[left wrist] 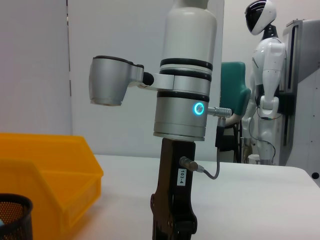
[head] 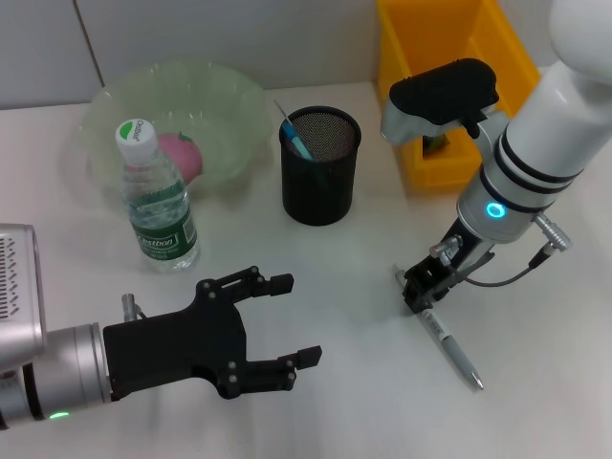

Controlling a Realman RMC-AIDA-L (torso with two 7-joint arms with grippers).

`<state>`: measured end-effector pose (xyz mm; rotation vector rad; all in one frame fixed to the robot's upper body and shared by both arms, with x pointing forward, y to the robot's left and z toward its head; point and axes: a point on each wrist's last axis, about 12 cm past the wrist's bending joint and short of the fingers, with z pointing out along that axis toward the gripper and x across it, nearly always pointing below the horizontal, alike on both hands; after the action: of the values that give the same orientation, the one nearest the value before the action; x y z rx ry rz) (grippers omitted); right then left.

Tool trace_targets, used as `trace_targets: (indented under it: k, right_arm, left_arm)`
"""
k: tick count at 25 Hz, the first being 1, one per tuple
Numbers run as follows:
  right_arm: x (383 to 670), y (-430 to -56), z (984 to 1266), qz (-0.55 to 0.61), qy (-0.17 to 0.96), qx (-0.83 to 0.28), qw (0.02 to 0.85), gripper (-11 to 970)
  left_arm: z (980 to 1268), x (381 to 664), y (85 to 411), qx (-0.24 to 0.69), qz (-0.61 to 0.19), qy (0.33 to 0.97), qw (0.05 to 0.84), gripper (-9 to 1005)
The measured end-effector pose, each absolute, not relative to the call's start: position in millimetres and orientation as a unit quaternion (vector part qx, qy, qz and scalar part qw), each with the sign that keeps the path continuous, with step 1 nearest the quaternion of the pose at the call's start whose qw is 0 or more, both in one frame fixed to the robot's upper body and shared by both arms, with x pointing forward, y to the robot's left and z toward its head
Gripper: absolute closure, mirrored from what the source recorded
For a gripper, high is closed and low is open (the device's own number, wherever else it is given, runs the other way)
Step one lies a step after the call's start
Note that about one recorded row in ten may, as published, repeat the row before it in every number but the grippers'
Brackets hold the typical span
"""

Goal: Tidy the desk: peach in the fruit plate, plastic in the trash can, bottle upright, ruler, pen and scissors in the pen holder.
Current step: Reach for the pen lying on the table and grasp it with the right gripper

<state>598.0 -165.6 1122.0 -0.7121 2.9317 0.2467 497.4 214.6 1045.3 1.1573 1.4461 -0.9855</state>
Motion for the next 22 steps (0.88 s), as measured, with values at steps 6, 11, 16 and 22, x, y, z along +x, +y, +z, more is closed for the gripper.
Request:
trace_targets:
  k: [6, 11, 16, 22]
  right_arm:
    - [599.0, -164.7, 1122.1, 0.081, 0.966, -0.236, 0.063, 648]
    - [599.1, -166.1, 1121.4, 0.078, 0.967, -0.235, 0.063, 706]
    - [599.0, -167.2, 1121.4, 0.076, 0.967, -0.235, 0.061, 742]
    - [598.1, -166.8, 1122.1, 0.072, 0.966, -0.241, 0.06, 791]
  left_arm:
    - [1044.9, 496.9, 214.6, 0.48, -0.407, 0.598, 0.497, 147]
    - [1044.0, 496.2, 214.2, 0.484, -0.407, 0.598, 0.493, 147]
    - [1044.1, 496.3, 214.1, 0.484, -0.407, 0.597, 0.494, 147]
    - [1044.3, 496.0, 213.9, 0.484, -0.408, 0.596, 0.494, 147]
